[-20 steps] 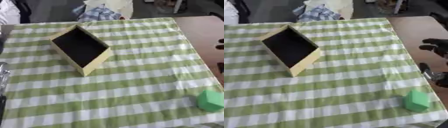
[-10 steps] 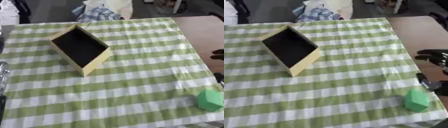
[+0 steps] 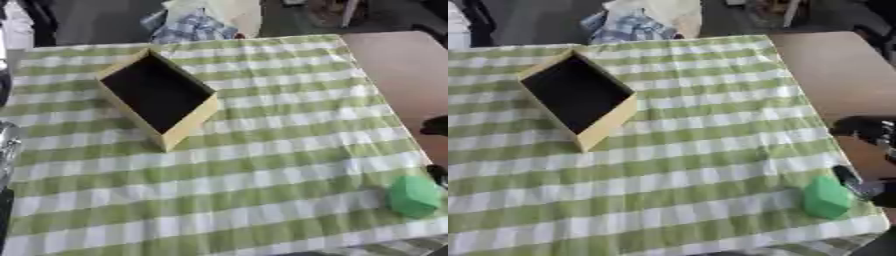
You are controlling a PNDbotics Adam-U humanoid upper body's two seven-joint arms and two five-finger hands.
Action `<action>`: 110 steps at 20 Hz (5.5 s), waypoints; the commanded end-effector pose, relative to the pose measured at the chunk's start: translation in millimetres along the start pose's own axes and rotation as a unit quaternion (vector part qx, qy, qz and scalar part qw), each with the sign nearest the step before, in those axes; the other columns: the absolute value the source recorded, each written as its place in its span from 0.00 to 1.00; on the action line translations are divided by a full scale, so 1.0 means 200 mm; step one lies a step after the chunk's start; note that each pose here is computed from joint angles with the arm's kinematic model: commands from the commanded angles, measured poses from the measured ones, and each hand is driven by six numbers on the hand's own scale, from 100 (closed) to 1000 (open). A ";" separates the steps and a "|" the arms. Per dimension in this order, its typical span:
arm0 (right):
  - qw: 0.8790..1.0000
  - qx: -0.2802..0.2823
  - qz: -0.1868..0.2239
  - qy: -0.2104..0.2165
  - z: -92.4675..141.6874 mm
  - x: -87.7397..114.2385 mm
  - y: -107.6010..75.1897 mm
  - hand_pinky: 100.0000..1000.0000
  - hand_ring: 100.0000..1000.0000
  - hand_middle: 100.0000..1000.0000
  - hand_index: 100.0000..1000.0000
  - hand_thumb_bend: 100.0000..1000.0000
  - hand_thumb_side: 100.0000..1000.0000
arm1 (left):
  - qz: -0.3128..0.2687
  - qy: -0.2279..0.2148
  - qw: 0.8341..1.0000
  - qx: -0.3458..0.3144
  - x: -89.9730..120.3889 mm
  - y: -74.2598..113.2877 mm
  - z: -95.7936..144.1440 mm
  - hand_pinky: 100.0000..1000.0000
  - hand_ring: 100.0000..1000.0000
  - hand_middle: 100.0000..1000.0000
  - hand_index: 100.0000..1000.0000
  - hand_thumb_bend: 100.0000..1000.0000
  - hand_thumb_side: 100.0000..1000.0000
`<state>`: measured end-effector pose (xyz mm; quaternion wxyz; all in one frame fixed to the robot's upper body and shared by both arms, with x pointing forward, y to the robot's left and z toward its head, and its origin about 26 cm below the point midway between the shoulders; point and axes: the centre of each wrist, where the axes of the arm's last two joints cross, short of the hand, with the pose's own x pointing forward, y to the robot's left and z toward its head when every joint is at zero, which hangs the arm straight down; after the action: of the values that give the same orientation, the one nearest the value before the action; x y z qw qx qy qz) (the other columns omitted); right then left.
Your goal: Pick up objects on the table and place them in the box.
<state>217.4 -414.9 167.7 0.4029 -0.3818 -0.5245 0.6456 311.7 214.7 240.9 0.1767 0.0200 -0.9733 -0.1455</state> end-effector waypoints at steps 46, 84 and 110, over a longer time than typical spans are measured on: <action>0.995 0.065 -0.069 0.017 -0.01 -0.11 0.28 0.85 0.72 0.74 0.97 0.25 0.54 | -0.001 -0.007 1.000 -0.019 0.02 0.00 -0.02 0.48 0.57 0.52 0.70 0.00 0.52; 0.996 -0.033 -0.077 0.004 -0.09 -0.13 0.06 0.52 0.34 0.20 0.52 0.00 0.32 | -0.001 -0.004 1.000 -0.027 0.02 -0.01 -0.01 0.47 0.57 0.53 0.70 0.00 0.52; 0.980 -0.138 -0.005 -0.142 -0.52 -0.06 -0.75 0.49 0.33 0.18 0.51 0.00 0.11 | 0.021 -0.001 0.999 -0.035 0.02 -0.05 -0.01 0.47 0.56 0.52 0.70 0.00 0.52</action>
<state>333.4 -365.8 292.3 0.2701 -0.3338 -0.6674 0.6084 310.8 206.7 235.4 0.1910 -0.0026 -0.9664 -0.1723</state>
